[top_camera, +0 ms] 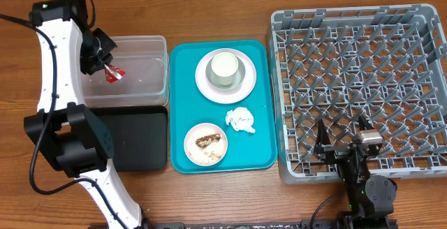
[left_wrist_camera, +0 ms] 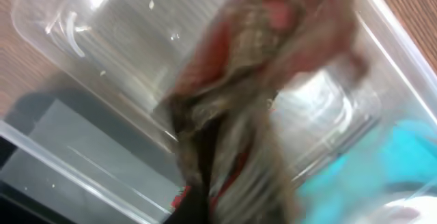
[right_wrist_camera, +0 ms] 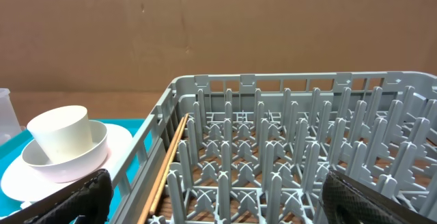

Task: Sort waste into correct bins and load items into the dishwasher
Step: 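Carry the red wrapper left and drop it into the clear bin, then reach the left gripper to the white tissue and grasp it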

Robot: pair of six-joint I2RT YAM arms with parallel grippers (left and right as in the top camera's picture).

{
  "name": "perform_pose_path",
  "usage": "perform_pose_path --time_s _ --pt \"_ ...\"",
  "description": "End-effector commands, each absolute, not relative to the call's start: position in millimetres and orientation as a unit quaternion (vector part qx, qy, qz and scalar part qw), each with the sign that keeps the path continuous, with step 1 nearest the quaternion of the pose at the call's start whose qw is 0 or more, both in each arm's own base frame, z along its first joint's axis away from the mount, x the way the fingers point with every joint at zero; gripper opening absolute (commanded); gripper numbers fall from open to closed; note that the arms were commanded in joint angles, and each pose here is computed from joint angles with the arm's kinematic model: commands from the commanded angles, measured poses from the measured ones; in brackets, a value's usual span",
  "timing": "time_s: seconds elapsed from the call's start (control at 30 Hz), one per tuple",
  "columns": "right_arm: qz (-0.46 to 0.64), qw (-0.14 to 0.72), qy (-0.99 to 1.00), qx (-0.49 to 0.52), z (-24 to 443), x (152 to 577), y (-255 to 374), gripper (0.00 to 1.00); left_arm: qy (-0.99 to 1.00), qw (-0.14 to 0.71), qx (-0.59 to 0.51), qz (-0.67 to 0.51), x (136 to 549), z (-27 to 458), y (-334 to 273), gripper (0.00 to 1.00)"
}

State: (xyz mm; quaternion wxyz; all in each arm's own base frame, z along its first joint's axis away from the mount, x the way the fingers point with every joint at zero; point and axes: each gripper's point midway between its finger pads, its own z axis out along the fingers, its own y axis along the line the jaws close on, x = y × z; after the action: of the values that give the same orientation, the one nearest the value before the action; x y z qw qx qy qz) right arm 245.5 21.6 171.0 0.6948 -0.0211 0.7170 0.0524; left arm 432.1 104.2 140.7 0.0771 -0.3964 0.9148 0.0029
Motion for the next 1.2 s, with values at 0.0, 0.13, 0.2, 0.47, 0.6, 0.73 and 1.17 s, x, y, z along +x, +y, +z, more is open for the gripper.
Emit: perform_pose_path --time_s 0.0,0.13,0.2,0.47,0.6,0.73,1.17 --pt "0.054 0.697 0.714 -0.024 170 245 23 1.0 0.912 0.092 -0.397 0.04 429 144 120 0.19" --pt "0.054 0.697 0.714 -0.024 170 245 23 1.0 0.912 0.098 -0.397 0.039 432 144 120 0.69" --pt "0.054 0.697 0.714 -0.024 170 245 23 1.0 0.912 0.098 -0.397 0.038 432 144 120 0.82" --pt "0.054 0.697 0.714 -0.024 170 245 23 1.0 0.937 0.074 -0.342 -0.016 431 143 95 0.95" --pt "0.054 0.697 0.714 -0.024 170 245 23 1.0 0.952 0.047 -0.299 -0.04 422 146 66 0.93" --pt "0.054 0.697 0.714 -0.024 170 245 23 1.0 0.964 0.055 -0.257 -0.044 419 161 30 0.93" --pt "0.054 0.697 0.714 -0.024 170 245 23 1.0 0.993 0.086 -0.004 -0.087 375 201 -176 0.93"
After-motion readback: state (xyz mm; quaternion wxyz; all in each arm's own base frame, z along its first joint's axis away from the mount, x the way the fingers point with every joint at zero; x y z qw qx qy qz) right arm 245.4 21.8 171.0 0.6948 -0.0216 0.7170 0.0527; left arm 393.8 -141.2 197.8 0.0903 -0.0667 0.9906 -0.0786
